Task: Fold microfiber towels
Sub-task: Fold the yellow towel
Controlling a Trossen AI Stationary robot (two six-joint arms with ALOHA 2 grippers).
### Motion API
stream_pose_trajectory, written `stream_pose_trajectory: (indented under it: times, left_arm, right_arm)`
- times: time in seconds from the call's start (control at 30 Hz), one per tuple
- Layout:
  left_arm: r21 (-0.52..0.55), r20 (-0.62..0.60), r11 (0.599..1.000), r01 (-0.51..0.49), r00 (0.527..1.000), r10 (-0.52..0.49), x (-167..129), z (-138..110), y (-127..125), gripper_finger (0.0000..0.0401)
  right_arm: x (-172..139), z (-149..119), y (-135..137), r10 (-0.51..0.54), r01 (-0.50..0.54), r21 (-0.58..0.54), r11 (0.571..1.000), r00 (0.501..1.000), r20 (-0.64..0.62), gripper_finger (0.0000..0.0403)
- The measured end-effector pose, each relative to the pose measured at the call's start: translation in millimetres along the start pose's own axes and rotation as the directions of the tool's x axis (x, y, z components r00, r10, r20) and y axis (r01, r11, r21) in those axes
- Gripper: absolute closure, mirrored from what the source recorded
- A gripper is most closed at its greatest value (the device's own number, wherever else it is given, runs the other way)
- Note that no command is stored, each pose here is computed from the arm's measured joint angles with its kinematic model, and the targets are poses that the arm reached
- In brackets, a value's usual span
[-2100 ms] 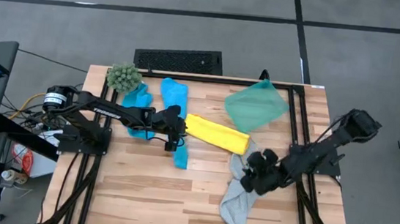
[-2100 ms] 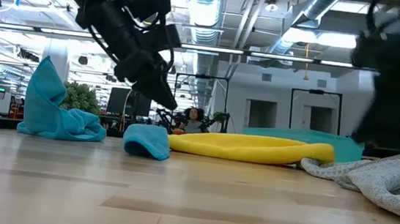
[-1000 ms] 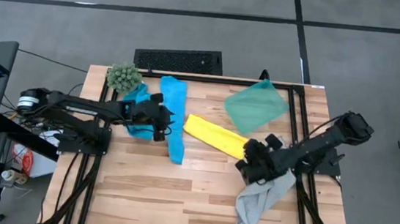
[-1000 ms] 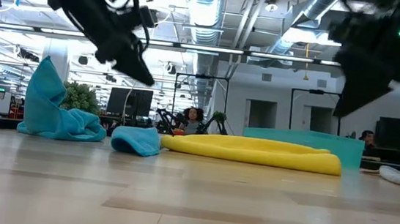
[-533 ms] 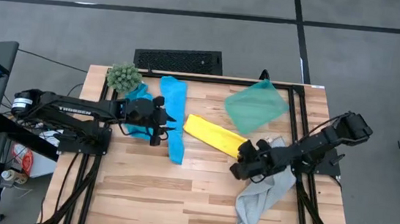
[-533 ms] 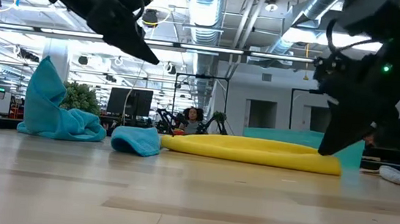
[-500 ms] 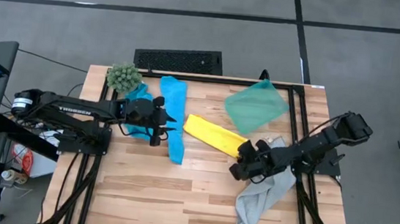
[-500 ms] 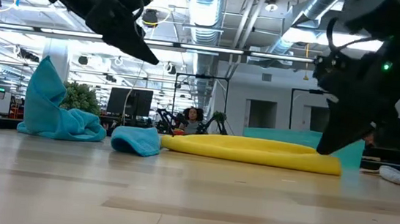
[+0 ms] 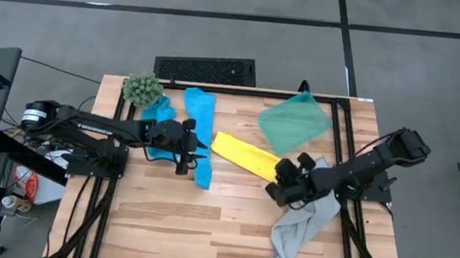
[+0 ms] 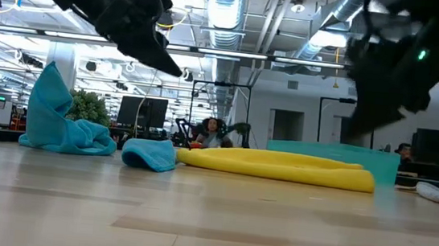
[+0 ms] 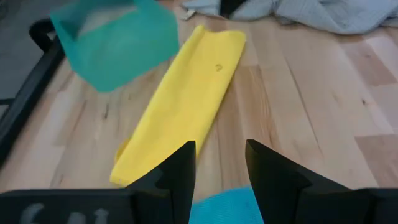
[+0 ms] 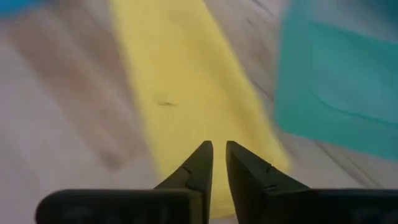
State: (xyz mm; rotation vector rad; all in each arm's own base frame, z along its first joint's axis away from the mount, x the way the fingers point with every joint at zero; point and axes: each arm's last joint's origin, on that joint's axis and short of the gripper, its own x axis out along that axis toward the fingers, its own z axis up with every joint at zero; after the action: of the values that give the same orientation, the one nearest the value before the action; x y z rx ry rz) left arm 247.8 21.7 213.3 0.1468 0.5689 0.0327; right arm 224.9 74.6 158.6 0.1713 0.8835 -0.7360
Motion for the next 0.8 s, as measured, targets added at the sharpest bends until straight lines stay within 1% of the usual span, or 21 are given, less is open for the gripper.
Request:
stream_pose_trajectory:
  times: [0.1,0.27,0.37,0.43,0.6,0.67,0.73,0.8]
  left_arm:
    - [-0.006,-0.023,1.000,0.005,1.000,-0.005,8,-4,-1,0.0267]
    - [-0.007,-0.061,1.000,0.012,0.998,-0.012,19,-10,-2,0.0267]
    - [-0.007,-0.066,1.000,0.015,0.998,-0.016,22,-11,-3,0.0267]
    - [-0.007,-0.065,1.000,0.024,0.998,-0.025,22,-12,-3,0.0267]
    - [-0.007,0.007,1.000,0.025,1.000,-0.025,22,-4,-3,0.0267]
    - [-0.004,0.053,0.999,0.034,0.998,-0.034,22,0,-4,0.0267]
    - [0.007,0.087,0.998,0.055,0.995,-0.055,24,3,-5,0.0267]
    - [0.013,0.116,0.997,0.073,0.990,-0.074,27,4,-7,0.0267]
  right_arm:
    - [15,-9,-4,-0.006,0.006,0.001,1.000,0.998,-0.062,0.0338]
    - [34,-23,3,0.048,-0.044,0.035,0.998,0.991,-0.127,0.0339]
    - [35,-27,17,0.136,-0.128,0.069,0.989,0.983,-0.124,0.0339]
    - [34,-28,27,0.200,-0.187,0.112,0.976,0.974,-0.110,0.0339]
    - [22,-24,62,0.359,-0.343,0.162,0.925,0.930,-0.078,0.0339]
    - [13,-18,77,0.408,-0.400,0.124,0.908,0.912,-0.048,0.0339]
    - [2,-6,92,0.453,-0.452,0.064,0.890,0.891,-0.009,0.0339]
    - [-8,7,101,0.469,-0.469,-0.018,0.883,0.883,0.025,0.0339]
